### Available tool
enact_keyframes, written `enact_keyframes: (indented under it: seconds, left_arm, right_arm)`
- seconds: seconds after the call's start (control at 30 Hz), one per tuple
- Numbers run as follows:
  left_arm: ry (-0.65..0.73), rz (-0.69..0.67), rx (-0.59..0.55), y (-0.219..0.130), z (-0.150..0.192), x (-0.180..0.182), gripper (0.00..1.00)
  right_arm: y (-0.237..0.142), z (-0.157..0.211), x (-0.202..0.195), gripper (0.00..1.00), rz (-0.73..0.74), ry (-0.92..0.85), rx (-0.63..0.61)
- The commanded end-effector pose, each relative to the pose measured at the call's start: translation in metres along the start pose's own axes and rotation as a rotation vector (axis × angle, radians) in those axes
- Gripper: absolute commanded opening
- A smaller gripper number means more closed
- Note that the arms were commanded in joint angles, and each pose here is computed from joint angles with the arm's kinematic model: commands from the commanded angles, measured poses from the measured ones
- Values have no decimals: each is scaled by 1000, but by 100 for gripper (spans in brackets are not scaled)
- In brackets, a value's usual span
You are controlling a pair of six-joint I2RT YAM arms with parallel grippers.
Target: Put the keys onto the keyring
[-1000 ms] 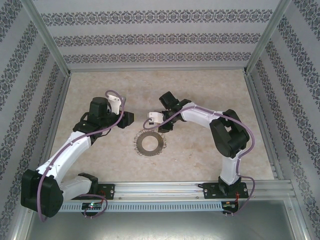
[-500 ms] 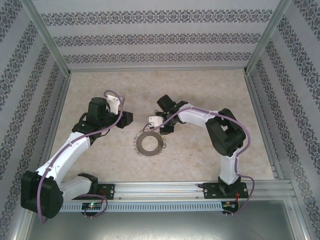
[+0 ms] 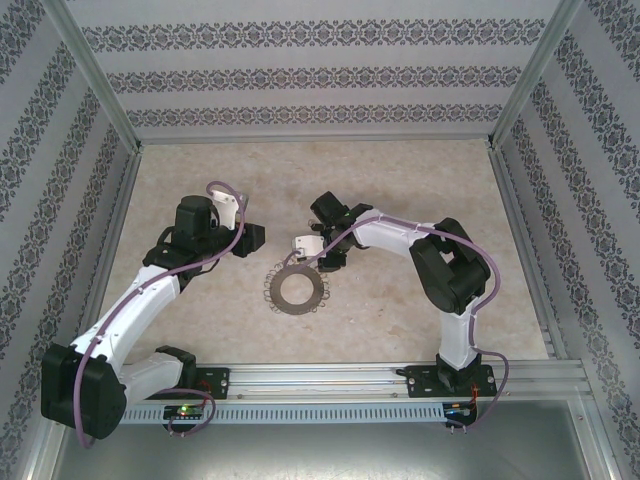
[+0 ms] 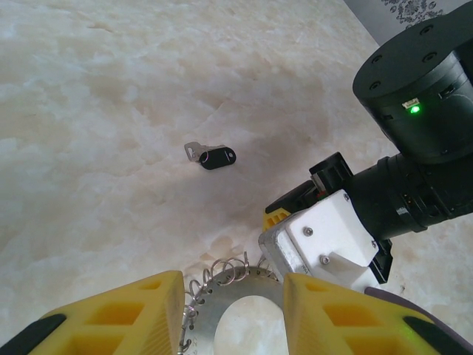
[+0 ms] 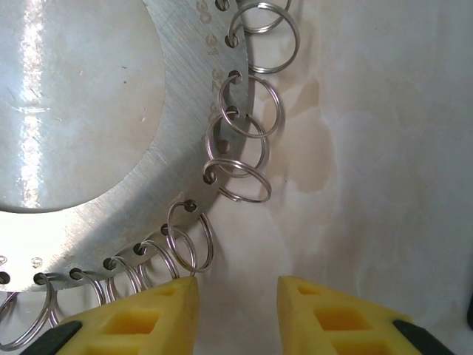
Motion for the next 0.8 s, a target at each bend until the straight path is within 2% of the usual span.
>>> enact_keyframes:
  seconds: [0.0,0.77]
  left_arm:
    - [18,13,-24,-5,-4,-2,40]
    - [18,-6,-26,-12,-2,-1,40]
  right_arm:
    - [-4,-1,11,33,-19,-19,12]
    - [-11,-29,33,32,-74,-25,-68]
Point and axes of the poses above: each hand's point on the last joint's axis, 136 mm out from that joint toward the fingers, its own y axis out along the fingers, its own x axis along the line the jaws close on, z = x × y, the point moved 1 cm from there along -y, back along the fingers, and after that the axes turned 4 degrees about -y, right-handed, at the moved point
